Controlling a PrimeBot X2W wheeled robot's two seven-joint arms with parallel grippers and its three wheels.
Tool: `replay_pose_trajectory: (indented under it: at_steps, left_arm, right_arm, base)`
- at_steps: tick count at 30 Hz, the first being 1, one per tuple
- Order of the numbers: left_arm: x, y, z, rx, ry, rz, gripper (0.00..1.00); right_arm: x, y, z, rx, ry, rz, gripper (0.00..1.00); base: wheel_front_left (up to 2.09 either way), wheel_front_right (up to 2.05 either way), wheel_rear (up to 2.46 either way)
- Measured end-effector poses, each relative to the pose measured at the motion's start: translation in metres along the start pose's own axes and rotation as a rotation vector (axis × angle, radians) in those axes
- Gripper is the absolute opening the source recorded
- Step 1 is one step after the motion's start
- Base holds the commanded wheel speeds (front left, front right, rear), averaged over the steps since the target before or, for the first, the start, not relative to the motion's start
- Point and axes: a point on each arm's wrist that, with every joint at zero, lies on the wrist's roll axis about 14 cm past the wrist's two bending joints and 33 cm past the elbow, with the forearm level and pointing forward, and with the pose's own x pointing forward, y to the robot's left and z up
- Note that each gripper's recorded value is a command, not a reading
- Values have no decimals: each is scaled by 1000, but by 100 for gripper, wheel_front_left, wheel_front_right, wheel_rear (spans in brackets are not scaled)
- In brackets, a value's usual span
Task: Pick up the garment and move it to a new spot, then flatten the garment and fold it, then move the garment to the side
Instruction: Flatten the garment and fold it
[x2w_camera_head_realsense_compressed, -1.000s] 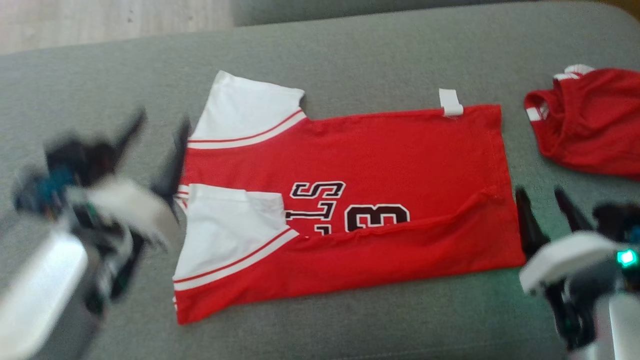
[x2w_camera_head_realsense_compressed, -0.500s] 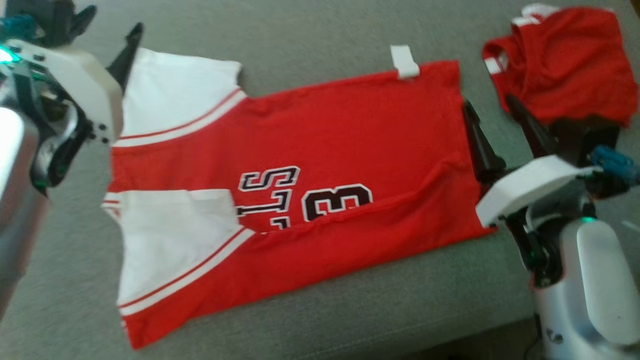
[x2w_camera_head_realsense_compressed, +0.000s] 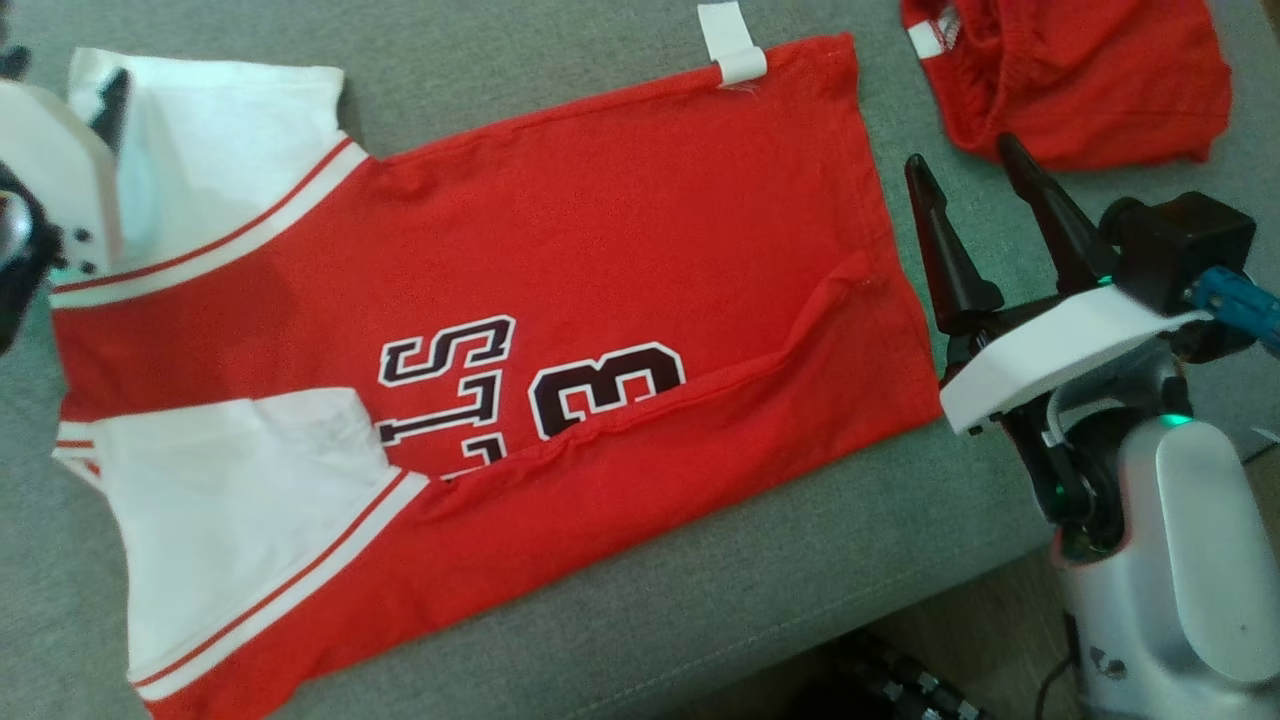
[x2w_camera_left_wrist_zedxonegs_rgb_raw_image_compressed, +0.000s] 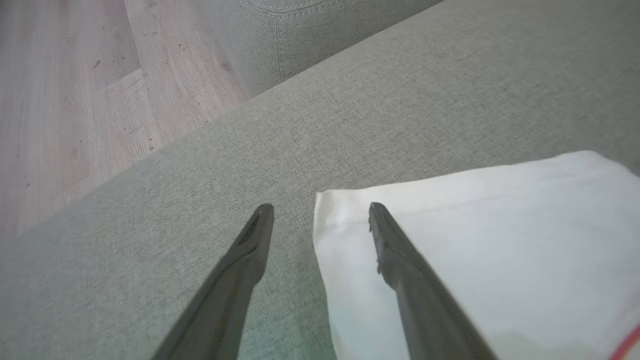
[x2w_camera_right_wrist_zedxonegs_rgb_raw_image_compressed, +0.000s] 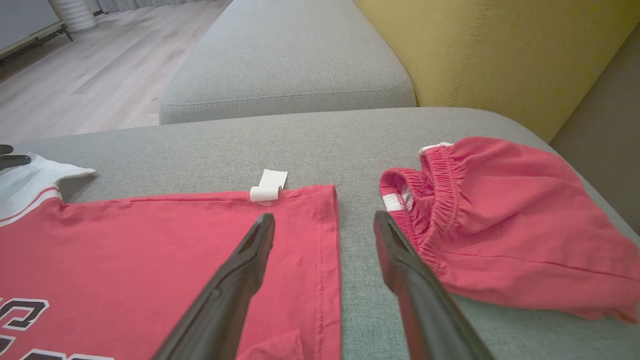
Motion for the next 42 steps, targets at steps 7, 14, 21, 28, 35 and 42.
replay_pose_trajectory:
  at_steps: [7,14,21,28,35,42]
  left_arm:
    - [13,1,-15,-29,76,-13,100]
    - [9,-13,-15,-45,118,-84,100]
    - [9,-27,-10,-2,88,-119,0]
    - [4,-19,-4,-10,19,-73,0]
    - [-18,-15,16,-10,-110,-54,0]
    - [-46,-25,33,11,-222,-81,0]
  right_arm:
    - [3,0,-1,4,-1,3,100]
    - [7,2,6,-2,-19,10,100]
    - [13,5,14,-19,-38,20,100]
    - [23,11,19,-45,-27,42,100]
    - [43,-1,13,-153,78,44,100]
    - [70,-14,-2,-190,229,30,100]
  base:
    - [0,0,0]
    - [0,0,0]
    - [0,0,0]
    - [0,0,0]
    - [0,0,0]
    - [0,0,0]
